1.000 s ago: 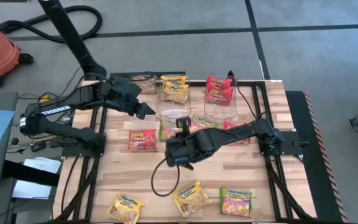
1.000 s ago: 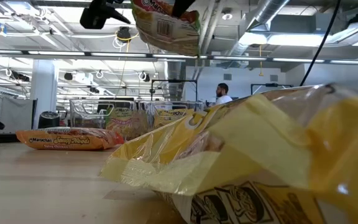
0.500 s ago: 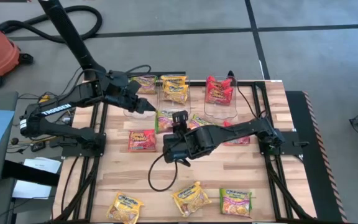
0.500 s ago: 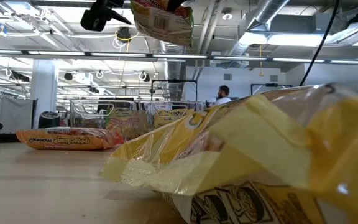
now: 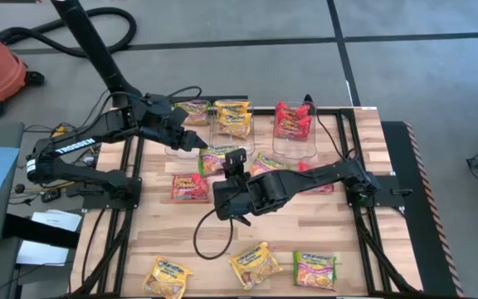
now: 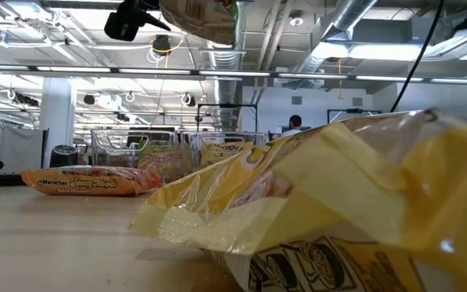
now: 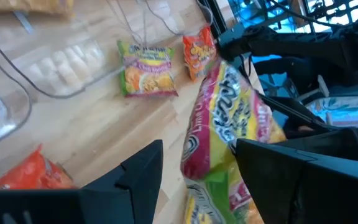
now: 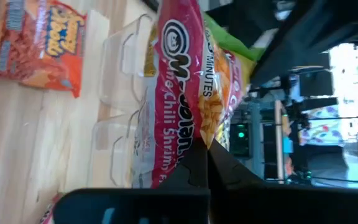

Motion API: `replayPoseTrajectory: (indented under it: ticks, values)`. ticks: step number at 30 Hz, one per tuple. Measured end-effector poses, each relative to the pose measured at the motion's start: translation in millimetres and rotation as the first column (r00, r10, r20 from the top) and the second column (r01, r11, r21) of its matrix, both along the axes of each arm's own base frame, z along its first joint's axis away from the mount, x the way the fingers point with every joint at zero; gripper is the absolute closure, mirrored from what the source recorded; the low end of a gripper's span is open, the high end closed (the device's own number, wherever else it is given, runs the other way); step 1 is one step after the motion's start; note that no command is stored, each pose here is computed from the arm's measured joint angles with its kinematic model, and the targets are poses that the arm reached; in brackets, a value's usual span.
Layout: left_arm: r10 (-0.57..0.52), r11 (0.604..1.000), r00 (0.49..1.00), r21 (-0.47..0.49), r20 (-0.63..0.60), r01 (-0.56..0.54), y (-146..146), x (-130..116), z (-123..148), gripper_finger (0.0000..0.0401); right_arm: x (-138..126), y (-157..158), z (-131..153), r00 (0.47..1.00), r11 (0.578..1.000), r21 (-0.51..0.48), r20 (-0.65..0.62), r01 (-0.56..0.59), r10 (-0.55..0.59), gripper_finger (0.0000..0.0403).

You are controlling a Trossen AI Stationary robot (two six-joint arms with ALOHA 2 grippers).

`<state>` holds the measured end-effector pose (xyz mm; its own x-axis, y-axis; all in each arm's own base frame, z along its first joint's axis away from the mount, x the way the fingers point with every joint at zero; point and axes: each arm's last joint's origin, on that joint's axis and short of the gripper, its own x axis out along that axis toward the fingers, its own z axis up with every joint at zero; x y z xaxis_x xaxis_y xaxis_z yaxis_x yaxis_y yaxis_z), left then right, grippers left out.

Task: Sort Maruchan noodles
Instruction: Put the green noodle pack into the left transparent bin

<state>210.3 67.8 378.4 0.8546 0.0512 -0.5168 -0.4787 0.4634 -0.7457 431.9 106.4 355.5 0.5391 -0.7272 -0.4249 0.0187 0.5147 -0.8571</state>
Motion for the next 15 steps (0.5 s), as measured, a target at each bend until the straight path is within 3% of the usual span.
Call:
replayPoseTrajectory:
  ticks: [7, 15]
  values:
    - [-0.008, 0.999, 1.0, -0.052, -0.001, 0.008, -1, 0, -1, 0.0211, 3, 3, 3, 1.0, 1.0, -0.015, 0.019, -0.016, 0.017, 0.0402]
    - [-0.114, 0.99, 0.993, -0.086, 0.017, 0.116, -6, 0, 0, 0.0211, 11, -7, 8, 0.999, 0.999, -0.034, 0.042, -0.029, 0.03, 0.0402]
